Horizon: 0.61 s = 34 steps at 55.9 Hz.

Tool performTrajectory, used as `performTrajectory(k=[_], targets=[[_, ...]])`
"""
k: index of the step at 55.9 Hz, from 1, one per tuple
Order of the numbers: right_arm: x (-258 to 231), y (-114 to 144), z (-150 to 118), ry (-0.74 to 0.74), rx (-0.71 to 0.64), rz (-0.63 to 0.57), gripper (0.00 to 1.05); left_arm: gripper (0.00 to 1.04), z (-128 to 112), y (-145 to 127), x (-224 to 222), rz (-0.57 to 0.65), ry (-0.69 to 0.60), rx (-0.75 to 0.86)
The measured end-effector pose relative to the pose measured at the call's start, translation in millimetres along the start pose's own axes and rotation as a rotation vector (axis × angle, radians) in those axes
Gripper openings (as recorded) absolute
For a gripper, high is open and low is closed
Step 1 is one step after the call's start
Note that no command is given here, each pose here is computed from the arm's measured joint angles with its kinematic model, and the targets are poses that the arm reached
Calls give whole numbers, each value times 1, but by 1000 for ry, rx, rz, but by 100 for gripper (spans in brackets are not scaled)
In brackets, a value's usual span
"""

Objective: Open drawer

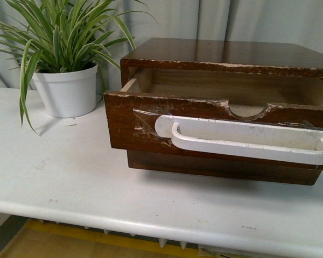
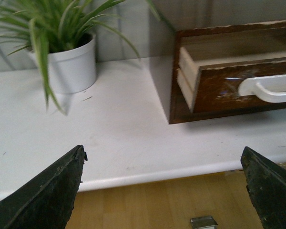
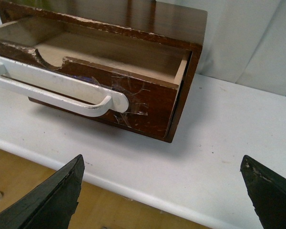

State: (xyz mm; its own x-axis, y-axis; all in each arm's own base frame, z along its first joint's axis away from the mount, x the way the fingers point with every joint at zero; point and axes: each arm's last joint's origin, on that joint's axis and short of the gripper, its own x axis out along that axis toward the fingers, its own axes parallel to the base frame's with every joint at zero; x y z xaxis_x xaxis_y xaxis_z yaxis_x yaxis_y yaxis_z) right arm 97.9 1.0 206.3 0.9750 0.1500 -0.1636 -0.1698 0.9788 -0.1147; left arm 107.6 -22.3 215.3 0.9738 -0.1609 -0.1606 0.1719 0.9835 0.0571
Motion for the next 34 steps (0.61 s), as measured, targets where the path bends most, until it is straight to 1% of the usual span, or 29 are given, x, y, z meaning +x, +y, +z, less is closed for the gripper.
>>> performTrajectory(k=[4,15,18,19,22,24,26,27,28,30,31,34], targets=[[1,-1,-3,-6,30,-44,96,99,-5,1,-2,10,13,-27],[0,-1,-3,-15,58,-54,96,98,-5,1,-3,18,7,-47],[0,-1,-4,-80,72,-117,89,90,-7,1,-5,100,-68,-53],[1,-1,-6,-113,83,-148,84,85,-10,2,-6,132,-105,-59],[1,-1,-9,-146,100,-169,72,74,-14,4,-8,153,-147,-67],[1,0,-10,-151,104,-168,67,69,-15,5,-9,158,-155,-69],[1,0,-12,-155,107,-163,60,61,-17,6,-9,160,-158,-69],[1,0,-12,-155,108,-163,58,58,-18,6,-9,158,-158,-69],[2,0,-14,-154,109,-164,54,56,-19,6,-9,159,-158,-69],[2,1,-16,-150,112,-162,47,49,-22,7,-8,160,-154,-69],[2,1,-17,-149,112,-162,45,47,-23,8,-8,156,-153,-68],[3,1,-21,-144,113,-162,35,36,-27,12,-8,125,-151,-67]])
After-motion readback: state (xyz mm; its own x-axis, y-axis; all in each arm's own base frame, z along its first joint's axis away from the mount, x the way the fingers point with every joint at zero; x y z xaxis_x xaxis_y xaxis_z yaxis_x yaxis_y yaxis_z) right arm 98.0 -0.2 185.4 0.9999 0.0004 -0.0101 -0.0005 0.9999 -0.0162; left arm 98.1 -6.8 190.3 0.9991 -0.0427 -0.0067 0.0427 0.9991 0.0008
